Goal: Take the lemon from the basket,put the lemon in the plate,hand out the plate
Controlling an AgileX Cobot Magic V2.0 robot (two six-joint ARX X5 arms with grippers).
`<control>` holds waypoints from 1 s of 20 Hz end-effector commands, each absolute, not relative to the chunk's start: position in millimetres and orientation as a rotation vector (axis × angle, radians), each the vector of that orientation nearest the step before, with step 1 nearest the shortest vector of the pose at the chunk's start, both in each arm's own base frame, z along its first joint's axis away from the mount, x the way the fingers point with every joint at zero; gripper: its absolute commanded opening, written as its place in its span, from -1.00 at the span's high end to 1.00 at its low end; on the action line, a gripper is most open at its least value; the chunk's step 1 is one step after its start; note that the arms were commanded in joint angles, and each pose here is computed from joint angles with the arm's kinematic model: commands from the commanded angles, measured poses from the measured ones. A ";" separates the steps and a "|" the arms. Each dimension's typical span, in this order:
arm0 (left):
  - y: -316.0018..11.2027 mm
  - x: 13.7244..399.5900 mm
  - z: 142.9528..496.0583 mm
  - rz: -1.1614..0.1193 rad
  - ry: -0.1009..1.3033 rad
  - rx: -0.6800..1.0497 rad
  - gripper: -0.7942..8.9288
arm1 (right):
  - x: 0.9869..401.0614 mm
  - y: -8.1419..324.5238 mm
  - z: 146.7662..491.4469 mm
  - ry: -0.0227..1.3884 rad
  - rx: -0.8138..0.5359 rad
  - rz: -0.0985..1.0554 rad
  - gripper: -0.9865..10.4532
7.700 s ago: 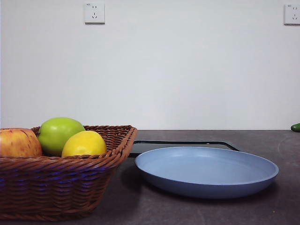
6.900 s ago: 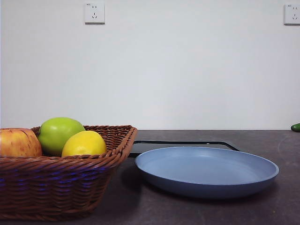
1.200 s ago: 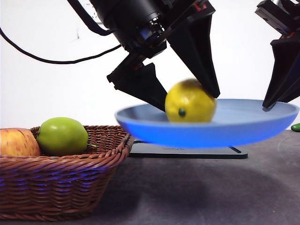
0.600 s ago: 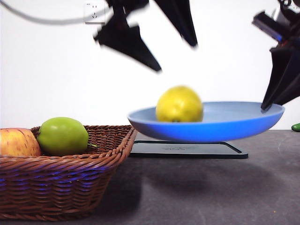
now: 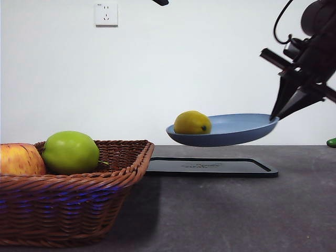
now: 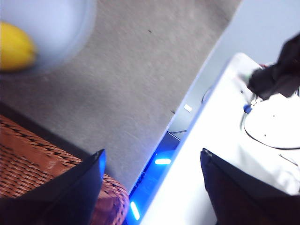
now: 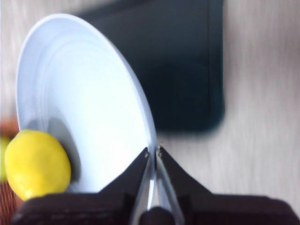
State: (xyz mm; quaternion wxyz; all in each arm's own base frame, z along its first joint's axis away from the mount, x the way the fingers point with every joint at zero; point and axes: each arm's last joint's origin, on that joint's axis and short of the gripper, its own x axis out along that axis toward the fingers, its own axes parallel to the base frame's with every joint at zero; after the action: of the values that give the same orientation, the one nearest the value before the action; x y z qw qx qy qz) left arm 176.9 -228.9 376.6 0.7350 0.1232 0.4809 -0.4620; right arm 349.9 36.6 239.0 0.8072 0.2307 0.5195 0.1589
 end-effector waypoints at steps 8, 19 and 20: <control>-242.5 166.9 379.8 -1.065 1.025 0.294 0.12 | 414.6 37.6 183.4 1.189 0.577 0.281 0.82; -246.0 175.1 384.3 -0.949 0.877 0.345 0.12 | 402.3 32.7 204.3 1.187 0.506 0.324 0.48; -246.0 176.9 385.0 -0.913 0.848 0.367 0.12 | 396.0 32.4 214.5 1.187 0.480 0.341 0.49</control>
State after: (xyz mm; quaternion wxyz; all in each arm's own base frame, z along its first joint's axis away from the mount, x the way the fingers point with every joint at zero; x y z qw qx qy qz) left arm 176.9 -241.3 382.4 0.7957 0.1629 0.4056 -0.4194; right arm 391.6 32.3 206.0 0.7731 0.2409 0.5697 0.1406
